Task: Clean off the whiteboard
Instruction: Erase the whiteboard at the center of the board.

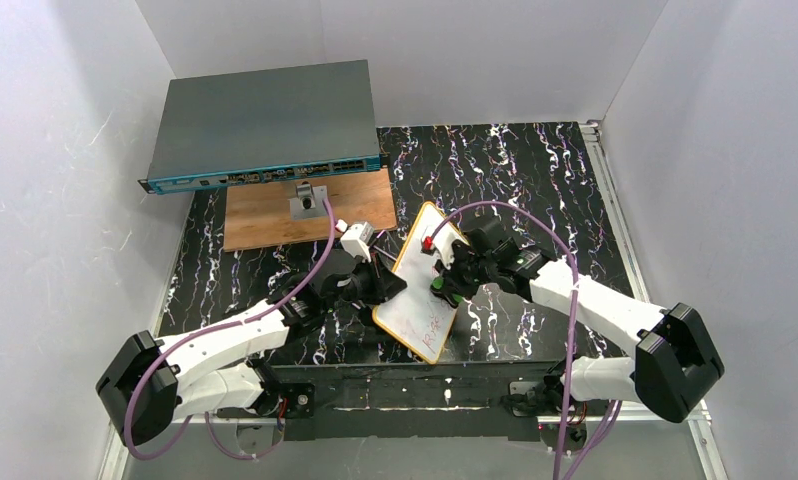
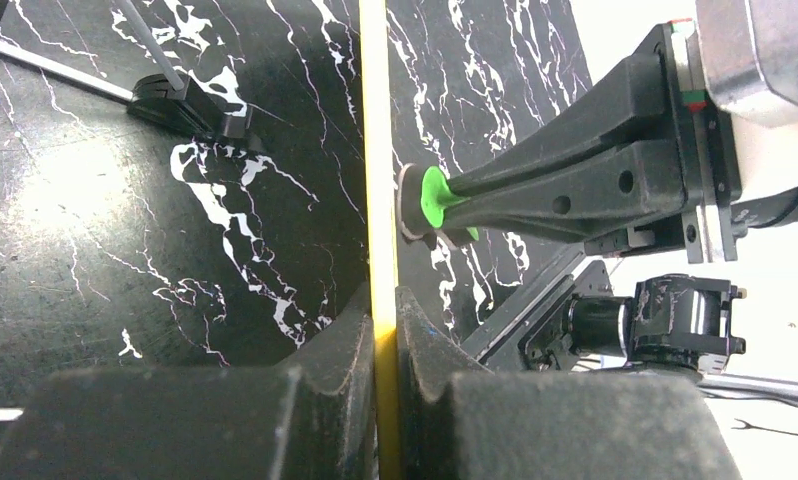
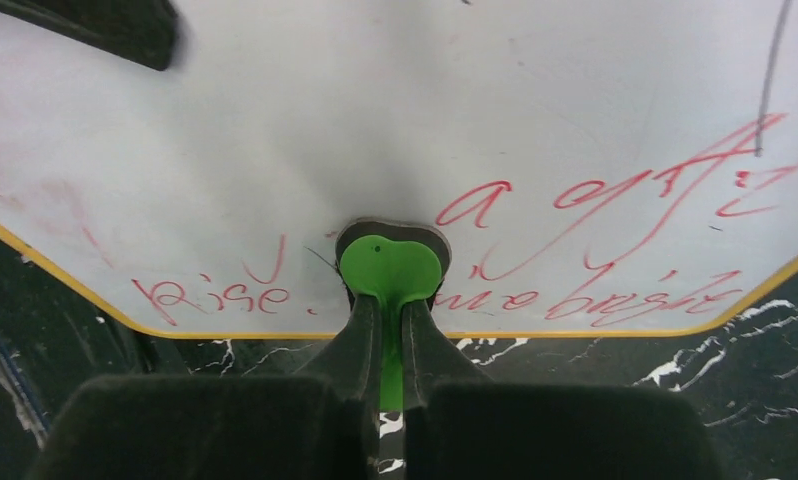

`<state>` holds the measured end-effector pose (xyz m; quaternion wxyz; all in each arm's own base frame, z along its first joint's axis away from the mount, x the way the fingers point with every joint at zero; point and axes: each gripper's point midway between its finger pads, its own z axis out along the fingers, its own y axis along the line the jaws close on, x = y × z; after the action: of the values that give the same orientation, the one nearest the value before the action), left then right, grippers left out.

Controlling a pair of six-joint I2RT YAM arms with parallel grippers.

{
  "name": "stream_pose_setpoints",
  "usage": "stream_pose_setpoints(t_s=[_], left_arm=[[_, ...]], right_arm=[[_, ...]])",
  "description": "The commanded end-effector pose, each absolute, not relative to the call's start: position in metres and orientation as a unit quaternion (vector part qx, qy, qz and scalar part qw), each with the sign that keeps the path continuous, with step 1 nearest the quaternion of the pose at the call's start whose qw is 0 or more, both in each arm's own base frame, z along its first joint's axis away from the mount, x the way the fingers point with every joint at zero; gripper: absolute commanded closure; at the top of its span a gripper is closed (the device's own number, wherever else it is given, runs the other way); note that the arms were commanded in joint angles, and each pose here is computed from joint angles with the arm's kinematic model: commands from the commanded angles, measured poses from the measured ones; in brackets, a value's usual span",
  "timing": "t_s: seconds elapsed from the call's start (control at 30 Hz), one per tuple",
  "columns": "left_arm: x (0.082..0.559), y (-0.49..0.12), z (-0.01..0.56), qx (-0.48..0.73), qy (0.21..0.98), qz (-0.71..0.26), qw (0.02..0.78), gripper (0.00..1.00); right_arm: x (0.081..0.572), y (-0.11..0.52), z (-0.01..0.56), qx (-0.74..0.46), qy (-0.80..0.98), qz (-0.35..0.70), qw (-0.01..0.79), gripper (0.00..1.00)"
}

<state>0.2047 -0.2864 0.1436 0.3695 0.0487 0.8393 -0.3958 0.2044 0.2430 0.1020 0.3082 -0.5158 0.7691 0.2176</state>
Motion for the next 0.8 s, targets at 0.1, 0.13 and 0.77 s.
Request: stream_pose_setpoints(t_s=[0.1,0.13,0.77], left_arm=[[0.223,-0.278,0.142,0.025,0.83,-0.368,0.418,1.0],[0.224,-0.276,0.141,0.023,0.83,-0.365,0.421,1.0],[0.215,-0.267,0.123,0.038,0.836,-0.361,0.412,1.0]], right_arm=[[0.171,0.273,0.104,-0.55,0.743,0.294,0.244,0.99],[0.161,0.276,0.101,-0.566,0.733,0.299,0.231,0.99],[0.211,0.263,0.091,-0.469,0.802,0.266,0.256,0.99]])
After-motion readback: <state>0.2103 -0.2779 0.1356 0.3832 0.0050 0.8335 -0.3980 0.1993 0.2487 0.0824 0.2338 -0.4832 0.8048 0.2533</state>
